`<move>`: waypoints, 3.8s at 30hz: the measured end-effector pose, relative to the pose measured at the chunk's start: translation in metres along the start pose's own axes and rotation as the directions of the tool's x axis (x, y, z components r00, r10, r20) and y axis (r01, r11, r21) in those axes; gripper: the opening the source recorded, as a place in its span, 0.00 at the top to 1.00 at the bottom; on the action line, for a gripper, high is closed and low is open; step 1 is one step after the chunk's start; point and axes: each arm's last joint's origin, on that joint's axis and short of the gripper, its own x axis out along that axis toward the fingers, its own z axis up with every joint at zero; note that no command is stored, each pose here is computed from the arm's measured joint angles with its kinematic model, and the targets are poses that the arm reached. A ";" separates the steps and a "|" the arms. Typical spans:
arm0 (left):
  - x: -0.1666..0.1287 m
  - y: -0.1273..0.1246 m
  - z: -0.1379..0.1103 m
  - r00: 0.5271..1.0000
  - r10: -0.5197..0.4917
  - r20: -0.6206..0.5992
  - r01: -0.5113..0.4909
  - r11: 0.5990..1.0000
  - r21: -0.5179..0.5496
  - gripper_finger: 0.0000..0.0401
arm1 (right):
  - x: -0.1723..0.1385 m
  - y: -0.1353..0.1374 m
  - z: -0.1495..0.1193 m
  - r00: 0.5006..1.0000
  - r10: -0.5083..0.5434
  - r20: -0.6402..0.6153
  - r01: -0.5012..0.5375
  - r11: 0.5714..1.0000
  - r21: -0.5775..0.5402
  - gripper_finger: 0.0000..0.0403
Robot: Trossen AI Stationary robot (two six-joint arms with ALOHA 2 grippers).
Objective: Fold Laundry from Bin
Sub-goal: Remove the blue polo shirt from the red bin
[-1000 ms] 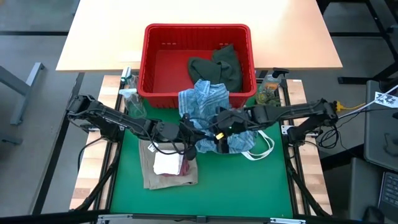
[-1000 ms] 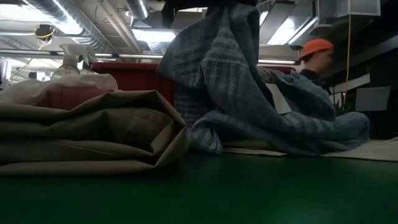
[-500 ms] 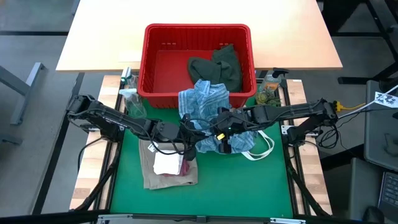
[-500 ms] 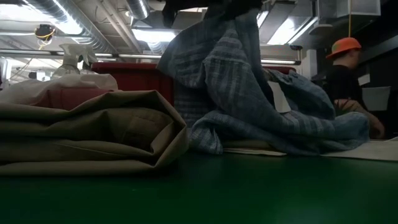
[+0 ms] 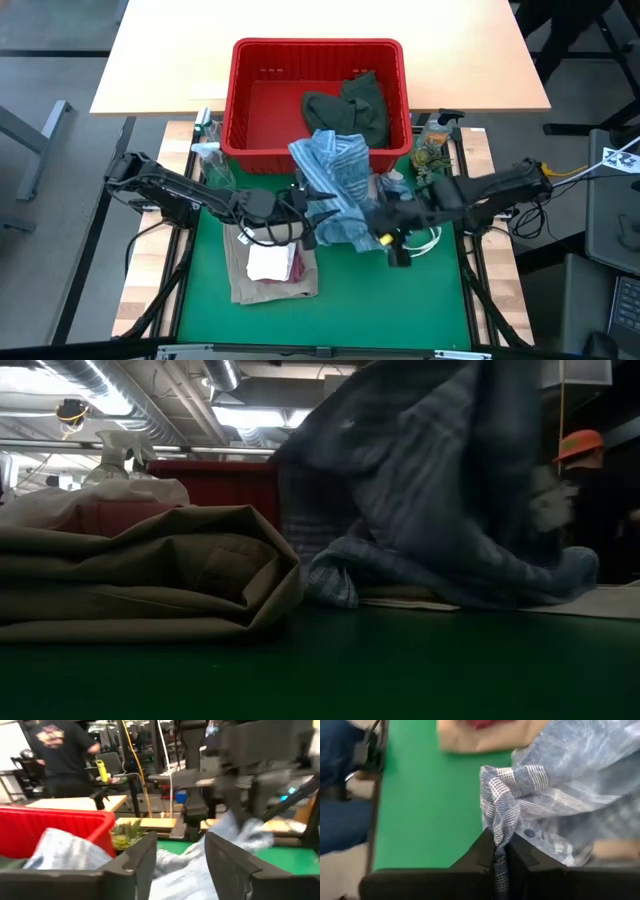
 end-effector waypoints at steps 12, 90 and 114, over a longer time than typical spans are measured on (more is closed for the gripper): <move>-0.012 0.003 0.007 1.000 -0.002 -0.026 0.005 0.992 0.128 0.55 | -0.009 0.078 -0.042 0.993 0.044 -0.107 -0.042 0.999 0.019 0.97; -0.030 -0.195 -0.025 0.869 -0.484 -0.102 0.433 0.844 -0.315 0.81 | -0.037 0.223 -0.190 0.975 0.133 -0.180 -0.100 0.979 0.180 0.96; 0.030 -0.069 -0.092 0.702 0.171 -0.692 0.074 0.948 0.309 0.64 | -0.037 0.221 -0.193 0.971 0.109 -0.211 -0.068 0.979 0.191 0.94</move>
